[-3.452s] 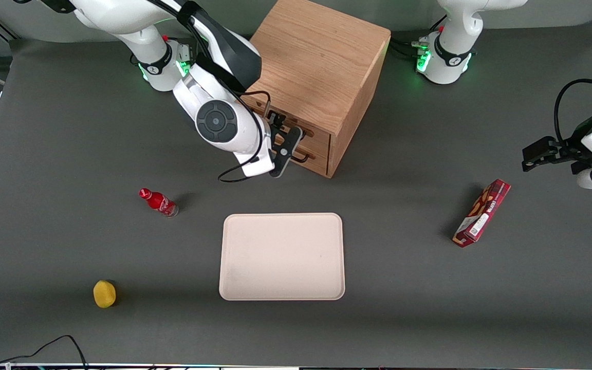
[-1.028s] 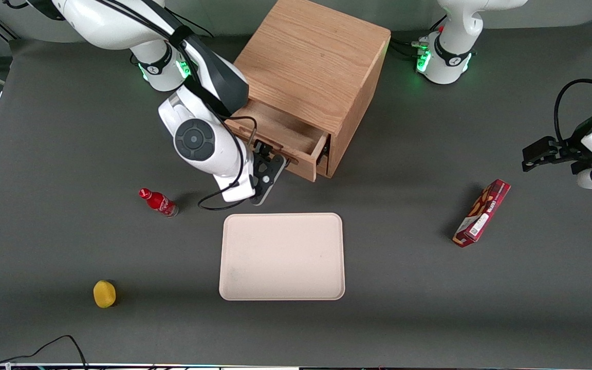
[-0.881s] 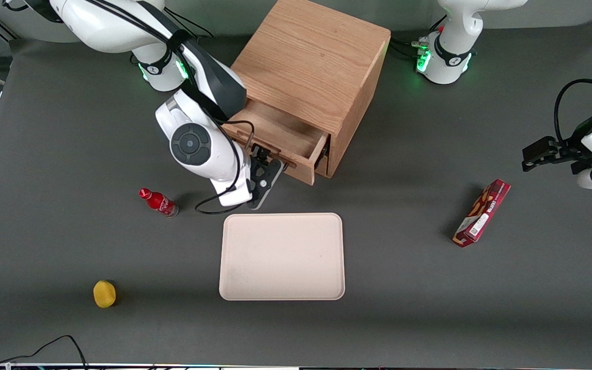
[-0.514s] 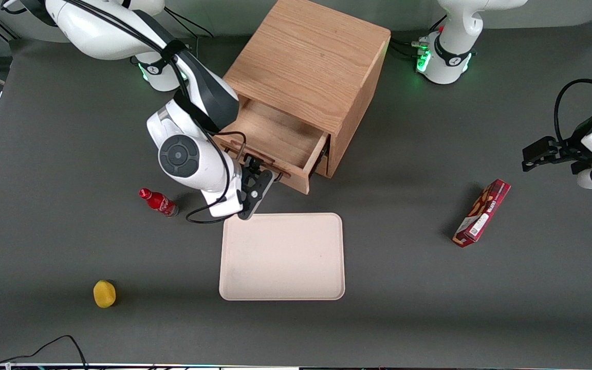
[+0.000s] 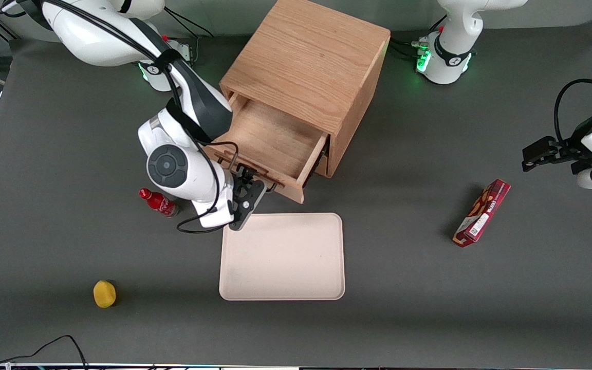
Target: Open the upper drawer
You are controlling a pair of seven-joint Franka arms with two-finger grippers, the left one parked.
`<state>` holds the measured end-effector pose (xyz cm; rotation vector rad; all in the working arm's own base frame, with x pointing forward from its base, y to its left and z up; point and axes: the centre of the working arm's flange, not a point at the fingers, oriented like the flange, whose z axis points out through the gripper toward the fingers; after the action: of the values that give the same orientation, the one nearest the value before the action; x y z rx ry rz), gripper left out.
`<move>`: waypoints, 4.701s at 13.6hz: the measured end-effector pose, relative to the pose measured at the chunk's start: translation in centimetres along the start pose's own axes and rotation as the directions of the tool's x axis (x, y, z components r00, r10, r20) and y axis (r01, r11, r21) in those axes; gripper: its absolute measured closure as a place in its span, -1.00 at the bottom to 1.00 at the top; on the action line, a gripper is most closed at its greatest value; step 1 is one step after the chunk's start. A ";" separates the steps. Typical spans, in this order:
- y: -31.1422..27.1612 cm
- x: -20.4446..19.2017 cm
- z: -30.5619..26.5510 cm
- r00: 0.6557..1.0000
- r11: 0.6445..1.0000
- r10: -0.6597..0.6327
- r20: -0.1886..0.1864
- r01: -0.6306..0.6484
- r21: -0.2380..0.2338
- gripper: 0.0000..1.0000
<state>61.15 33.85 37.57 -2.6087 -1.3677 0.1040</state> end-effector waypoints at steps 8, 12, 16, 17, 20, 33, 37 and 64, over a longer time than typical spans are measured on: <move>3.2 -0.4 -0.4 1.000 1.000 0.000 -0.015 -0.001 -0.019 -1.00; 4.9 -0.8 -1.1 1.000 0.999 0.001 -0.021 -0.002 -0.040 -1.00; 6.7 -1.3 -2.1 1.000 0.998 -0.005 -0.030 0.003 -0.063 -1.00; 7.0 -1.3 -2.2 0.999 0.998 -0.005 -0.032 0.003 -0.066 -1.00; 8.2 -1.5 -2.7 0.999 0.997 0.006 -0.043 -0.009 -0.080 -1.00; 9.6 -0.4 -3.2 0.998 0.997 0.007 -0.057 -0.012 -0.080 -1.00; 9.9 -0.4 -3.7 0.998 0.997 0.005 -0.057 -0.010 -0.083 -1.00; 3.4 -31.0 -29.9 0.745 0.735 0.663 -0.073 -0.666 -0.125 -1.00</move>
<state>50.74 2.43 65.23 -3.0792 -0.3641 0.0739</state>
